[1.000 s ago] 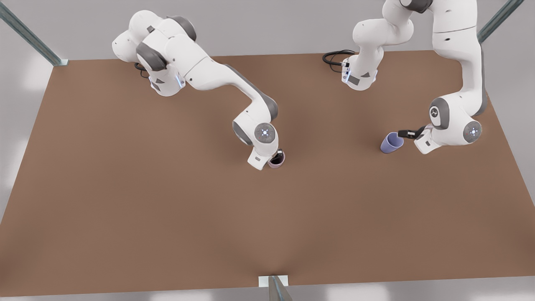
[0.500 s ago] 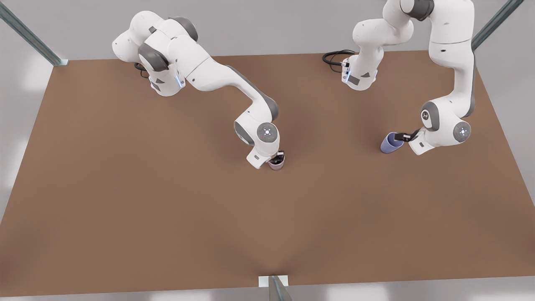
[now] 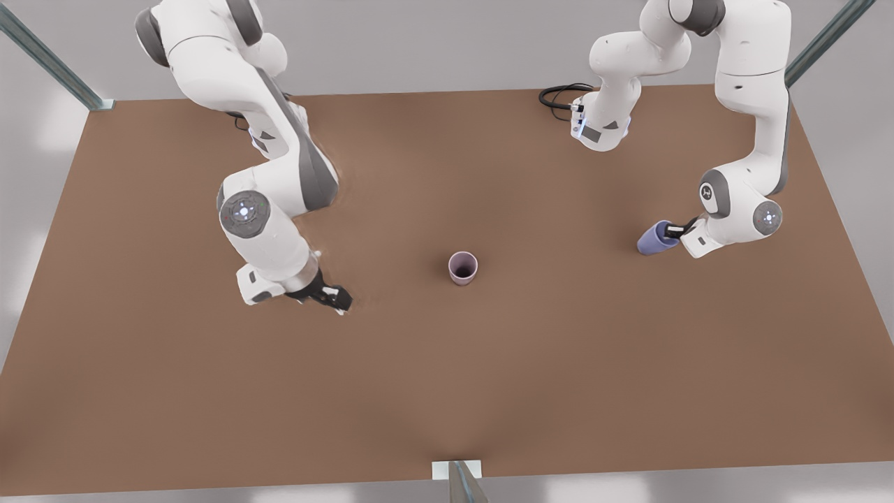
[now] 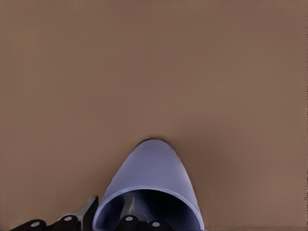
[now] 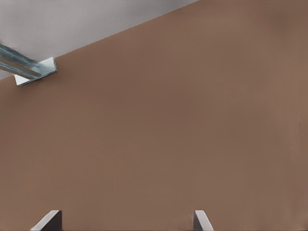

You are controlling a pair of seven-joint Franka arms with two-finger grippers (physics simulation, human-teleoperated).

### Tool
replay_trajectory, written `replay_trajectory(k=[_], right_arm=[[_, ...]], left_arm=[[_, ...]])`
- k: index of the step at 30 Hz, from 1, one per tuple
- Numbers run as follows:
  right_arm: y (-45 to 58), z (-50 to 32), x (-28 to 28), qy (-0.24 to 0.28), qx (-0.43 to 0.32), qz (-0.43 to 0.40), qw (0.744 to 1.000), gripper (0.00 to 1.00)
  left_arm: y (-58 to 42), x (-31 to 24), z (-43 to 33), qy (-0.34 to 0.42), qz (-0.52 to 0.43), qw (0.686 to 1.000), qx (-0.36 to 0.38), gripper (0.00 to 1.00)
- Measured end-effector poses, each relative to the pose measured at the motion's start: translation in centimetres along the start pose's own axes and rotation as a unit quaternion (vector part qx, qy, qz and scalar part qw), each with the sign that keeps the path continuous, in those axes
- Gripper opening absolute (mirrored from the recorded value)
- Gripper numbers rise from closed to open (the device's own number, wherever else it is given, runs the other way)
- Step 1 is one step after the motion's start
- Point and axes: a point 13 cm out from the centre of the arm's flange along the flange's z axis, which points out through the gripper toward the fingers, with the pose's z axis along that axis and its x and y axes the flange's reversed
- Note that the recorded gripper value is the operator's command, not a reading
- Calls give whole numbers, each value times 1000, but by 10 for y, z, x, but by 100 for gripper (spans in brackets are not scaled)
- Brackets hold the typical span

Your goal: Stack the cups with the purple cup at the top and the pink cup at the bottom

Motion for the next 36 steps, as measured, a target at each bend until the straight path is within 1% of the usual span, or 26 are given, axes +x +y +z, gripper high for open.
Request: replay_trajectory(k=[2, 4, 6, 7, 12, 14, 16, 18, 20, 22, 23, 27, 29, 36], right_arm=[[-70, -35, -37, -12, 20, 10, 1000, 100], [-129, -60, -60, -17, 37, 11, 999, 100], [-171, -79, -71, -18, 50, 2, 999, 100], [-189, -84, -76, -16, 59, -3, 998, 100], [-216, -61, -74, 32, 91, -60, 994, 100], [-226, -50, -75, 47, 101, -78, 991, 100], [-225, -62, -77, 46, 106, -102, 988, 100], [-223, -62, -74, 56, 109, -122, 985, 100], [-225, -70, -76, 58, 104, -132, 984, 100], [-238, -72, -79, 65, 97, -133, 984, 100], [-240, -72, -79, 68, 94, -136, 984, 100], [-239, -70, -76, 77, 87, -158, 981, 100], [-239, -70, -76, 80, 85, -167, 979, 100], [-238, -67, -77, 82, 82, -194, 974, 100]], left_arm=[[-5, 0, 1, 0, -5, 1000, 11, 43], [-8, 1, 2, 2, -8, 1000, 18, 37], [-10, 2, 2, 3, -9, 1000, 23, 28], [-11, 2, 2, 3, -10, 1000, 24, 22], [-12, 2, 1, 4, -11, 1000, 27, 21], [-14, -2, -10, -3, -7, 1000, 24, 21], [-24, -16, -34, -17, 9, 1000, 16, 21], [-42, -48, -76, -41, 34, 999, -1, 21], [-80, -86, -118, -59, 65, 996, -15, 21], [-139, -125, -151, -66, 100, 992, -26, 21], [-170, -135, -160, -65, 114, 991, -27, 21], [-297, -155, -191, -70, 156, 985, -21, 21], [-354, -165, -204, -72, 162, 984, -17, 21], [-481, -174, -196, -52, 104, 993, -7, 21]])
